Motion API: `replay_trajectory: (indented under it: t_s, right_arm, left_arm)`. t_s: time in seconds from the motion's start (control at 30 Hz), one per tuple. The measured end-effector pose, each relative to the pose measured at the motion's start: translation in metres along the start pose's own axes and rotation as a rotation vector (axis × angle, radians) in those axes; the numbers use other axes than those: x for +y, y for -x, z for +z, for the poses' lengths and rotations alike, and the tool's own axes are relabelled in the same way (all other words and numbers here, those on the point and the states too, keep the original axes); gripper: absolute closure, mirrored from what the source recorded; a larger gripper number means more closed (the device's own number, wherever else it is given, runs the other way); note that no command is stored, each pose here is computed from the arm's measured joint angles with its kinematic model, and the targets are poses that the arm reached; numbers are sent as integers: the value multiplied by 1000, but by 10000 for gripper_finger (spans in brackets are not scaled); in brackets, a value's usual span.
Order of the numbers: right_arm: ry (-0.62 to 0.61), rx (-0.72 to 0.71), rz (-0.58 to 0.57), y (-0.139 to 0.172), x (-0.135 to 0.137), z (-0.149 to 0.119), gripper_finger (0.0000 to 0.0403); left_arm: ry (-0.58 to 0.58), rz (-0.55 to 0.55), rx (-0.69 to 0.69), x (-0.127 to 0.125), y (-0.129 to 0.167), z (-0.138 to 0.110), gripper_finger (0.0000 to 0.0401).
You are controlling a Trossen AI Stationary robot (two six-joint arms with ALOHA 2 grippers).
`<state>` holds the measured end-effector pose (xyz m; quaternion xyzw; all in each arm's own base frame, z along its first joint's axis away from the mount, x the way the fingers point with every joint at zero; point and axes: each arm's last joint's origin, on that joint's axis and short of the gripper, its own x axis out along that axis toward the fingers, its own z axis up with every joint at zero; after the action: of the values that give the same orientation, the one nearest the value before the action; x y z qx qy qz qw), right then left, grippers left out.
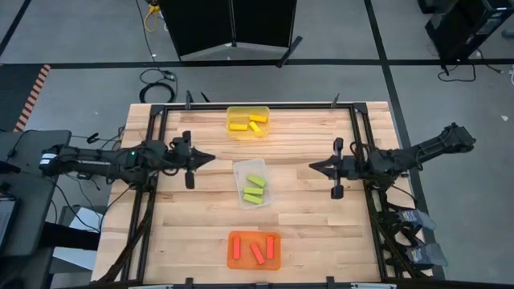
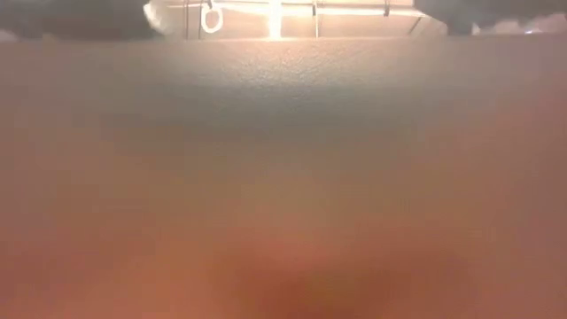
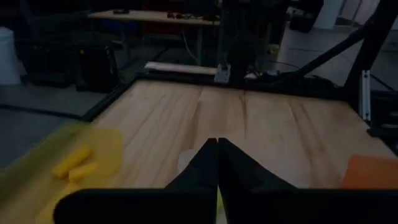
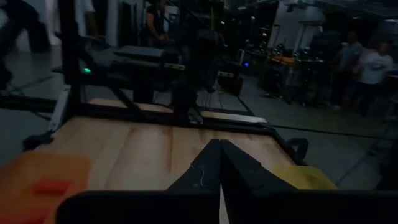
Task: Sort blocks
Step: Return to Home Position
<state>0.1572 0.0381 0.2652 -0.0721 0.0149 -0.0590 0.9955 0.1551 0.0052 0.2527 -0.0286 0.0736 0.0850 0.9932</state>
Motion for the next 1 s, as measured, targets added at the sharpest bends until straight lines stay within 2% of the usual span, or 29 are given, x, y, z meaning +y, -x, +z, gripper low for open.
replay_trajectory:
  t_s: [0.27,0.6,0.8,1.0]
  right_arm:
    - [-8,-49,55,37,-12,-43,395]
    - [-74,-73,127,72,-24,-60,398]
    - [-94,-91,155,71,-23,-60,399]
    - [-156,-141,184,63,-17,-77,400]
  left_arm:
    - [19,6,-33,5,16,-33,397]
    - [25,-13,-124,9,35,-55,397]
    - [-46,-19,-127,10,37,-63,398]
    - [-65,-73,-151,9,40,-62,398]
